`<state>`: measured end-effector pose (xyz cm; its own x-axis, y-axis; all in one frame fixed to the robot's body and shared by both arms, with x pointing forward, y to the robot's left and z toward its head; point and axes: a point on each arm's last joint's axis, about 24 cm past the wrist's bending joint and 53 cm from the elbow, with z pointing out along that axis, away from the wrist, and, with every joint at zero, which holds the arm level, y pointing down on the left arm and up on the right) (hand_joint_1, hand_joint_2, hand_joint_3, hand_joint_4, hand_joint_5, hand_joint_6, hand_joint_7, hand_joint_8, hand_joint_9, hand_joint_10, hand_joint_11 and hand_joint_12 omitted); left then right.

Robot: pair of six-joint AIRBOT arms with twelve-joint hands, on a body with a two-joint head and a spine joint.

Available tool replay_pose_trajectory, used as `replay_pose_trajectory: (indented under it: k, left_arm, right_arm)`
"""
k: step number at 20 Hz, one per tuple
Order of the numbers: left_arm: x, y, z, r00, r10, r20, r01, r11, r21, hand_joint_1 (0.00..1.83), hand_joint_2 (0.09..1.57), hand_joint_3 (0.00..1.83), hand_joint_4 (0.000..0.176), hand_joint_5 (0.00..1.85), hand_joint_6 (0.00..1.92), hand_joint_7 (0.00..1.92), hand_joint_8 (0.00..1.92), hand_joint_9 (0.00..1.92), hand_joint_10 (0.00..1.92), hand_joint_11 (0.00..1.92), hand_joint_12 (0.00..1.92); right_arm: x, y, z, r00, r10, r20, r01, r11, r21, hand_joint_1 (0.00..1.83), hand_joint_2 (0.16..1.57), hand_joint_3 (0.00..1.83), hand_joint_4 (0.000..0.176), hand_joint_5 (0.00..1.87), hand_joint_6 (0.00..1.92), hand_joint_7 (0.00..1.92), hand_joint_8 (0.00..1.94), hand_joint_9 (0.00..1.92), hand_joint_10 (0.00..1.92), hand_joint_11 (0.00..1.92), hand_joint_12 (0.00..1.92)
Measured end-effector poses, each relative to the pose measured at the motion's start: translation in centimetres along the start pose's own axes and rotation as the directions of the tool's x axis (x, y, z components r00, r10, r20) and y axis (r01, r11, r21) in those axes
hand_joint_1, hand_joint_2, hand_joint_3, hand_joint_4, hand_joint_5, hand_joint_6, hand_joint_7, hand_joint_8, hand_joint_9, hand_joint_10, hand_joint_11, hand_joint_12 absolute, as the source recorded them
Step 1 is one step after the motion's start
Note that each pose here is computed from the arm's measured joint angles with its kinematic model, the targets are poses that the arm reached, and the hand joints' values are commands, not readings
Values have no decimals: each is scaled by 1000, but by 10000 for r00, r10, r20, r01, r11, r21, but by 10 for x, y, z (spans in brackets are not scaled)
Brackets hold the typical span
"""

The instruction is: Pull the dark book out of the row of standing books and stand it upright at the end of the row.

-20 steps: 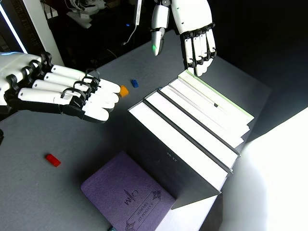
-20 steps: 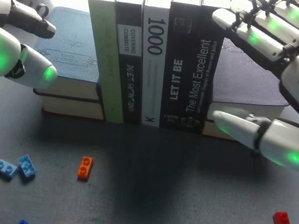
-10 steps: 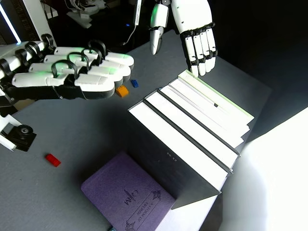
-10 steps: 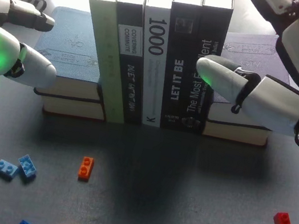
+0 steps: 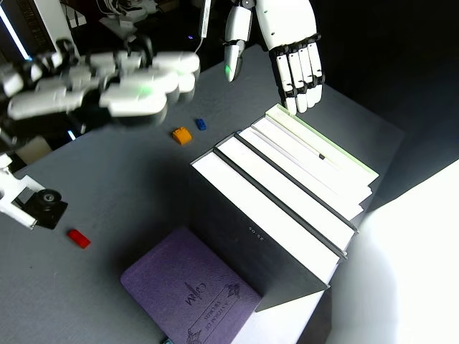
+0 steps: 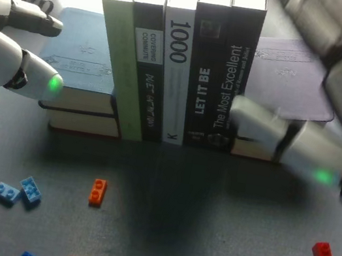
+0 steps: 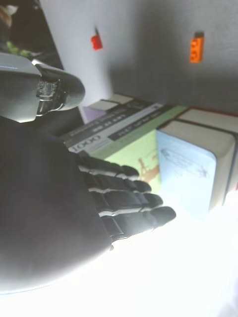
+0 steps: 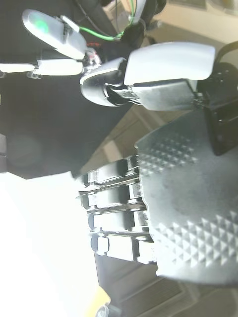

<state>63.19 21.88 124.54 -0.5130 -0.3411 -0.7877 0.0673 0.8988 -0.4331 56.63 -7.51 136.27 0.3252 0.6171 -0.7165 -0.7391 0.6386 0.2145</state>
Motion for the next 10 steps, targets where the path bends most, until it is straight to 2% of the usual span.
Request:
replay_pose_trajectory:
  k: [1, 2, 3, 5, 6, 8, 9, 10]
  left_arm:
    - [0, -1, 0, 10000, -12, 11, 12, 10000, 37, 0, 1201, 4, 0, 12, 3, 51, 0, 36, 2, 0, 328]
    - [0, -3, 0, 10000, -46, 12, 46, 9999, 107, 0, 1208, 6, 2, 12, 3, 49, 0, 34, 1, 0, 320]
    - [0, -2, 0, 10000, -20, 9, 20, 10000, 60, 0, 1224, 9, 7, 31, 7, 39, 4, 46, 7, 0, 359]
    - [0, 0, 0, 10000, -2, 13, 2, 10000, 12, 0, 1219, 6, 9, 20, 2, 46, 7, 55, 11, 0, 360]
    - [0, -1, 0, 10000, -12, 7, 12, 10000, 23, 0, 1218, 4, 12, 17, 1, 50, 4, 52, 7, 0, 330]
    - [0, -1, 0, 10000, -5, 10, 5, 10000, 21, 0, 1221, 3, 13, 36, 6, 69, 6, 59, 7, 0, 386]
    - [0, -1, 0, 10000, -8, 14, 8, 10000, 40, 0, 1231, 5, 16, 32, 3, 68, 3, 54, 3, 0, 359]
    - [0, -2, 0, 10000, -31, 16, 31, 10000, 65, 0, 1233, 3, 11, 15, 1, 37, 0, 37, 2, 0, 308]
  right_arm:
    - [0, 6, 1, 10000, 10, 24, -10, 9998, -175, 0, 1141, 0, 1, 475, 39, 163, 2, 76, 7, 0, 278]
    - [-6, 11, 6, 9997, 31, 235, -23, 9995, -317, 0, 1139, 0, 0, 501, 29, 157, 1, 67, 2, 0, 276]
    - [-9, 10, 13, 9992, 63, 400, -59, 9999, -111, 0, 1126, 0, 8, 572, 37, 180, 5, 54, 0, 0, 196]
    - [-7, 3, 22, 9991, 167, 387, -181, 9992, 360, 0, 1120, 0, 11, 598, 44, 200, 11, 51, 0, 0, 180]
    - [-4, 0, 27, 9995, 139, 280, -151, 9989, 440, 0, 1122, 0, 11, 610, 35, 186, 4, 39, 2, 0, 88]
    - [1, -2, 37, 9997, 235, 115, -241, 9984, 510, 0, 1143, 6, 0, 628, 25, 166, 0, 22, 0, 0, 47]
    - [3, -2, 41, 9998, 173, 130, -179, 9987, 474, 0, 1146, 7, 0, 622, 20, 171, 3, 19, 0, 0, 45]
    - [5, -6, 46, 9999, 101, 129, -108, 9987, 490, 0, 1143, 5, 0, 613, 16, 167, 1, 15, 0, 0, 43]
